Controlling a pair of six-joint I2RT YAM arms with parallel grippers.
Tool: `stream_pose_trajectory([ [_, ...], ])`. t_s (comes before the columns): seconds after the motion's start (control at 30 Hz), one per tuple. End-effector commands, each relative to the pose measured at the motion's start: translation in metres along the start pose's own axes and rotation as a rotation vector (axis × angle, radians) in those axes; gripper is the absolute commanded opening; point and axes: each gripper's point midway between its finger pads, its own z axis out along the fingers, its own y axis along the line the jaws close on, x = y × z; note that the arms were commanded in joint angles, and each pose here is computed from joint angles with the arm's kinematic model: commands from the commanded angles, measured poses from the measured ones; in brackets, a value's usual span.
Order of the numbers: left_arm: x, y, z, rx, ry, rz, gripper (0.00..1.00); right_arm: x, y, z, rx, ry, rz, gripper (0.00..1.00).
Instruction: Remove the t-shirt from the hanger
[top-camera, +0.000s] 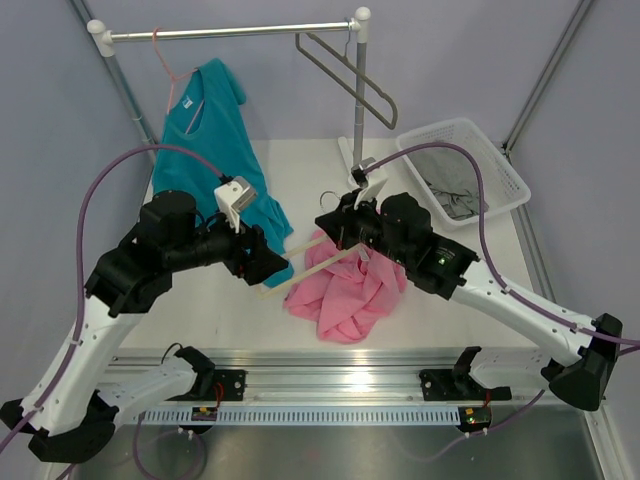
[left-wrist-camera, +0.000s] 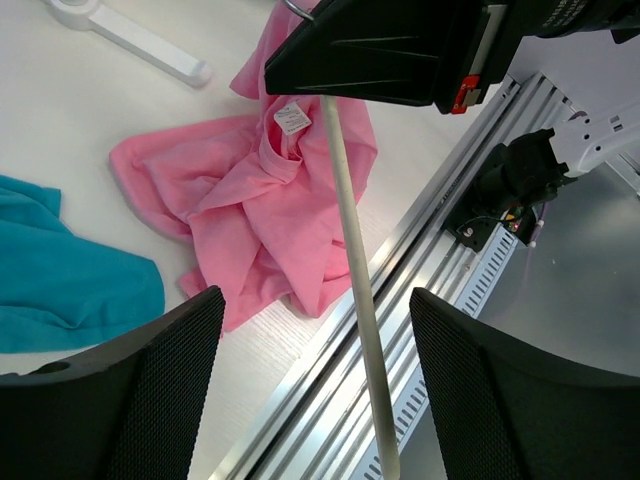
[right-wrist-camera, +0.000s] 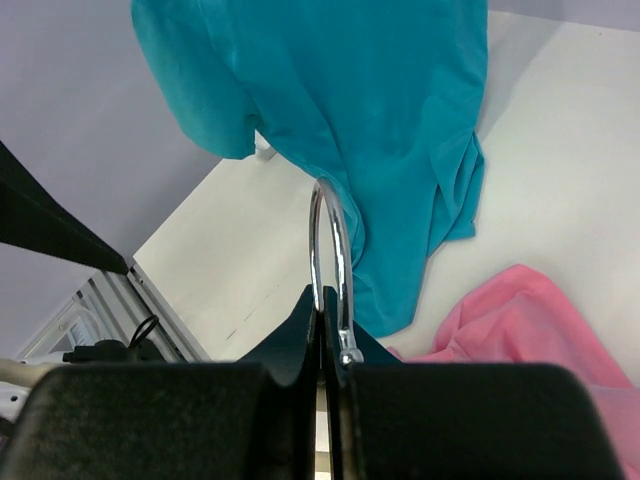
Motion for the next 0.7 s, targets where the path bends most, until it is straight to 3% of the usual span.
stream_pose_trajectory([
  [0.0,-0.012,-0.013,-0.002,0.065,-0.008,0.011,0.73,-0.029,0.006,-0.003,-0.003,-0.081,-0.010,0.00],
  [0.27,-0.008,-0.015,0.011,0.105,0.027,-0.024,0.54,-0.027,0.008,0.006,-0.012,-0.069,0.001,0.00],
  [0.4,-0.004,-0.011,0.015,0.094,0.039,-0.031,0.24,-0.023,0.006,0.011,-0.003,-0.059,0.001,0.00],
  [0.43,-0.005,-0.010,0.016,0.090,0.041,-0.037,0.00,-0.023,0.007,0.012,-0.011,-0.058,0.003,0.00],
  [0.63,-0.001,-0.011,0.022,0.111,0.067,-0.056,0.00,-0.022,0.009,0.019,-0.018,-0.051,0.012,0.00],
  [0.67,-0.001,-0.009,0.022,0.099,0.065,-0.057,0.11,-0.022,0.009,0.020,-0.017,-0.052,0.015,0.00],
])
